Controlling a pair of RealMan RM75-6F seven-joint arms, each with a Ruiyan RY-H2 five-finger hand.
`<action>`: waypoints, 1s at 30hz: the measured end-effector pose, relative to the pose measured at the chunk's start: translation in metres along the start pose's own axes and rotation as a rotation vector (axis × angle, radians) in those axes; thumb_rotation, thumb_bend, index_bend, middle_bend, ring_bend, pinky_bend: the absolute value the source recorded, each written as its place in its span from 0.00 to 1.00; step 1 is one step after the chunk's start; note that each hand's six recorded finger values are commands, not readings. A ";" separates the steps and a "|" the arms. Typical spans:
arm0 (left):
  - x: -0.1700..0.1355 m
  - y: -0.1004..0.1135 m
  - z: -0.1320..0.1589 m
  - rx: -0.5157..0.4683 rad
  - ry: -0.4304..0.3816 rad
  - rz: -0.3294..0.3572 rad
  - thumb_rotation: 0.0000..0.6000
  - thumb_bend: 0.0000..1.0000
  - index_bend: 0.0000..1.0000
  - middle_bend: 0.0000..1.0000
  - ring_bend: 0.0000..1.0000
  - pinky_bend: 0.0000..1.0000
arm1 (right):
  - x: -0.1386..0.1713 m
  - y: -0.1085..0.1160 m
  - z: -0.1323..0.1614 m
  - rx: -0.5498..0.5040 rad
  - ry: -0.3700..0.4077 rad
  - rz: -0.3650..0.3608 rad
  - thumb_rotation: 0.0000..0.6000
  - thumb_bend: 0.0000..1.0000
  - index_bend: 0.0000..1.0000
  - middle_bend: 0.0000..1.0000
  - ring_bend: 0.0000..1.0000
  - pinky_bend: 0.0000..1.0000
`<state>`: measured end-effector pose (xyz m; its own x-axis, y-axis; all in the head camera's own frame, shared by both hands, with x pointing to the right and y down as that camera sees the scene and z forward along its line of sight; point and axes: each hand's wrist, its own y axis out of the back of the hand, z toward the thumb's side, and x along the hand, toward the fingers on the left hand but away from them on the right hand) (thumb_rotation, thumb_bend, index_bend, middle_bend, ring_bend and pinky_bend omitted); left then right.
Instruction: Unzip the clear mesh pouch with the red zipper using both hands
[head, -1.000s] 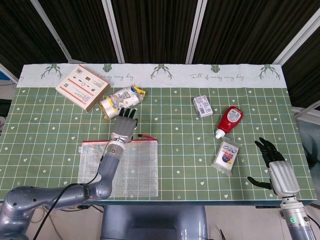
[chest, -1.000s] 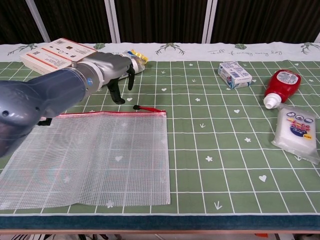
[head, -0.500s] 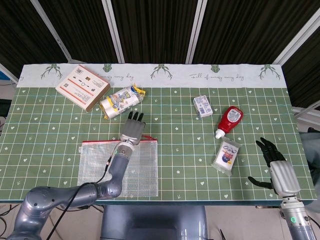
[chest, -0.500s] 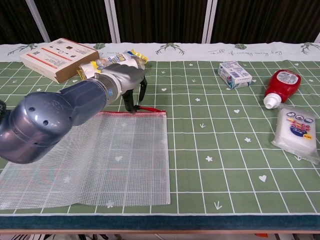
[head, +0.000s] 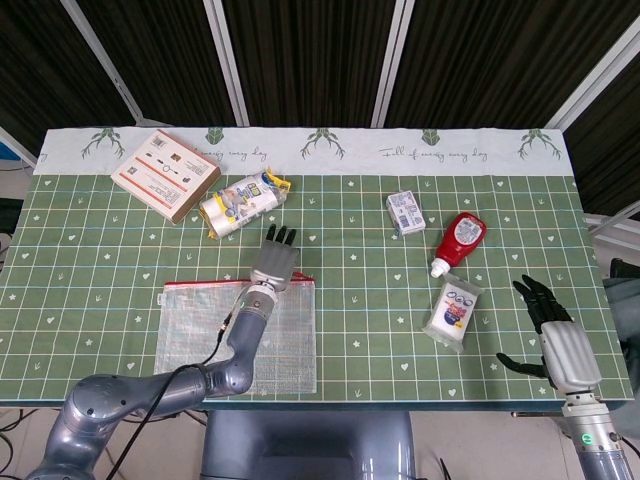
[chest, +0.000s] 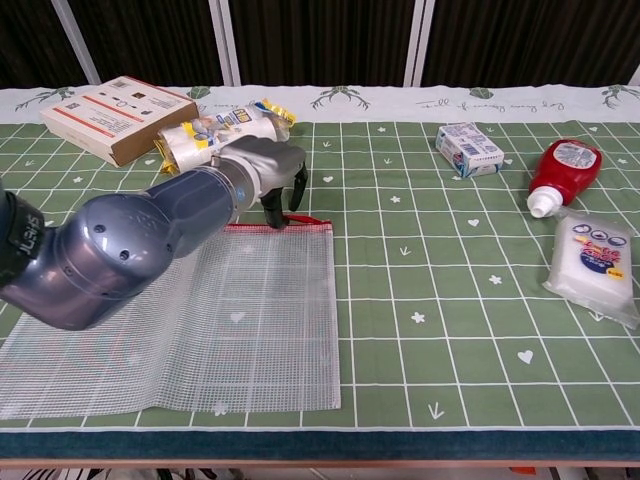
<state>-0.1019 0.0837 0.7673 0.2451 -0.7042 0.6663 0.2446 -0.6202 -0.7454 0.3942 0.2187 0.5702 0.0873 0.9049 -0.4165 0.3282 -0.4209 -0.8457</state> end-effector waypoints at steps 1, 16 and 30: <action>0.000 0.000 0.000 0.002 0.000 -0.001 1.00 0.30 0.49 0.08 0.00 0.00 | 0.000 0.000 0.000 -0.001 0.000 0.000 1.00 0.18 0.00 0.00 0.00 0.21; 0.002 -0.002 0.008 0.011 -0.017 -0.003 1.00 0.34 0.52 0.09 0.00 0.00 | 0.000 0.000 0.000 -0.007 -0.004 0.004 1.00 0.19 0.00 0.00 0.00 0.21; 0.001 -0.003 0.008 0.023 -0.028 0.005 1.00 0.44 0.55 0.09 0.00 0.00 | 0.000 -0.001 0.000 -0.009 -0.005 0.008 1.00 0.19 0.00 0.00 0.00 0.21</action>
<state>-0.0951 0.0874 0.7699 0.2728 -0.6972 0.6629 0.2649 -0.6080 -0.7484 0.3939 0.2192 0.5704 0.0856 0.9012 -0.4249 0.3360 -0.4276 -0.8392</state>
